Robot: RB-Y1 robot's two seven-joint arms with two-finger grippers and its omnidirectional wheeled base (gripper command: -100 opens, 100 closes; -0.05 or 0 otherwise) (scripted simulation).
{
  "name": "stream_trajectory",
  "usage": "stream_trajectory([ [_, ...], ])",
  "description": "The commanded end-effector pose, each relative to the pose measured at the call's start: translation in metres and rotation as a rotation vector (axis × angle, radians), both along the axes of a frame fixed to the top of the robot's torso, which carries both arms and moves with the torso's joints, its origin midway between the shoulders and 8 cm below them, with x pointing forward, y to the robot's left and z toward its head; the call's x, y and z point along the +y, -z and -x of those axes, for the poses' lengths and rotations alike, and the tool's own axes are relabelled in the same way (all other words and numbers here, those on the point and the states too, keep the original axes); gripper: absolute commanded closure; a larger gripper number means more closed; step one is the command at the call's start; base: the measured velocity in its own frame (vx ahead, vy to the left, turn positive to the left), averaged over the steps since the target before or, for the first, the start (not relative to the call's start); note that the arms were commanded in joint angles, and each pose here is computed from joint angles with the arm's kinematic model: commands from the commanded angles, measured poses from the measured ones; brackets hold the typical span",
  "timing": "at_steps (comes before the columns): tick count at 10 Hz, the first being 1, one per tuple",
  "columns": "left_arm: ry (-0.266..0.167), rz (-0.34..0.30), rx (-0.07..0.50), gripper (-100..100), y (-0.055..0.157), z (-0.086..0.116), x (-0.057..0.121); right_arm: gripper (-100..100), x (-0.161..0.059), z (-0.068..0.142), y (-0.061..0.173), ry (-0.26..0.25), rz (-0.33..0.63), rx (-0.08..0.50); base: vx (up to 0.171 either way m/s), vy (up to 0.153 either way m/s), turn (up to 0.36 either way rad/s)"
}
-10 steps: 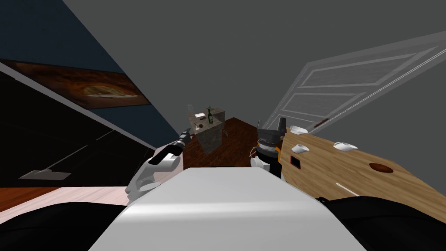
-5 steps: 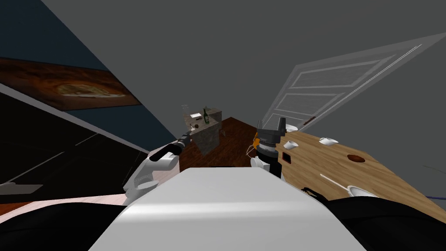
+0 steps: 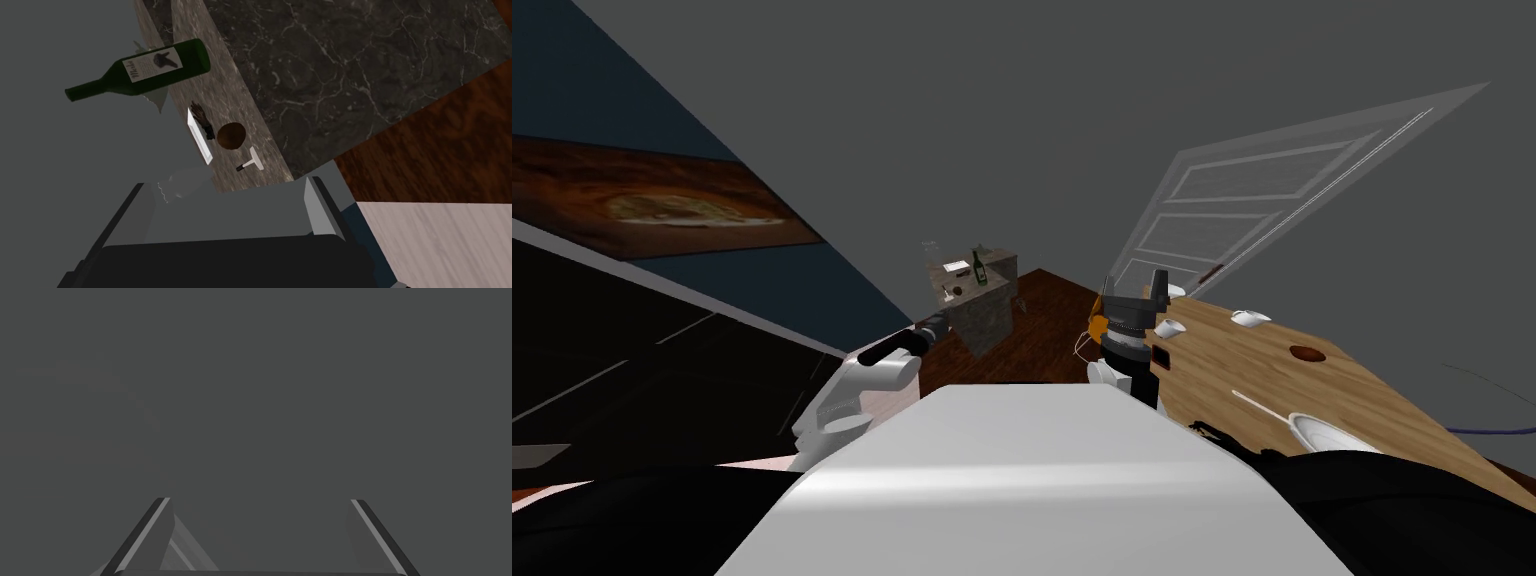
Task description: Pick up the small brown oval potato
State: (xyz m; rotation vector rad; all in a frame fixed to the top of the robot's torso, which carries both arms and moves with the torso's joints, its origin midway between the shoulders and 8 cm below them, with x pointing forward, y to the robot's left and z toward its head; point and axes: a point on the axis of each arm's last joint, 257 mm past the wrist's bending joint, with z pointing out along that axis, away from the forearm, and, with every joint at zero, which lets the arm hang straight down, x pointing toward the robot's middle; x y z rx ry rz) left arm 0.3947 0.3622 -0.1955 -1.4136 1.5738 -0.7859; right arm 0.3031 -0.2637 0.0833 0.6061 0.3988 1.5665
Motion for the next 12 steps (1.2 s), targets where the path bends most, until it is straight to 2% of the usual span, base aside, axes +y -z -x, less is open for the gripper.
stream_trajectory([
  [1,0.010,-0.009,0.061,-100,0.013,0.006,0.003,0,0.000,0.000,0.000,0.000,0.000,0.000,0.008,-0.052,-0.144],
  [4,0.017,-0.020,0.153,-100,0.033,0.016,0.006,0,0.000,0.000,0.000,0.000,0.000,0.000,0.014,-0.054,-0.091],
  [5,0.015,-0.020,0.162,-100,0.034,0.017,0.007,0,0.000,0.000,0.000,0.000,0.000,0.000,0.006,-0.016,-0.002],
  [6,0.032,-0.031,0.212,-100,0.044,0.022,0.008,0,0.000,0.000,0.000,0.000,0.000,0.000,0.016,-0.031,-0.159],
  [7,0.028,-0.031,0.233,-100,0.049,0.026,0.009,0,0.000,0.000,0.000,0.000,0.000,0.000,0.020,-0.027,-0.084],
  [8,0.048,-0.043,0.273,-100,0.057,0.030,0.010,0,0.000,0.000,0.000,0.000,0.000,0.000,0.037,-0.038,-0.153],
  [10,0.042,-0.043,0.310,-100,0.063,0.036,0.011,0,0.000,0.000,0.000,0.000,0.000,0.000,0.027,-0.018,-0.017],
  [11,0.061,-0.057,0.362,-100,0.073,0.043,0.013,0,0.000,0.000,0.000,0.000,0.000,0.000,0.032,-0.013,-0.167],
  [12,0.058,-0.057,0.381,-100,0.076,0.047,0.013,0,0.000,0.000,0.000,0.000,0.000,0.000,0.038,-0.002,-0.075],
])
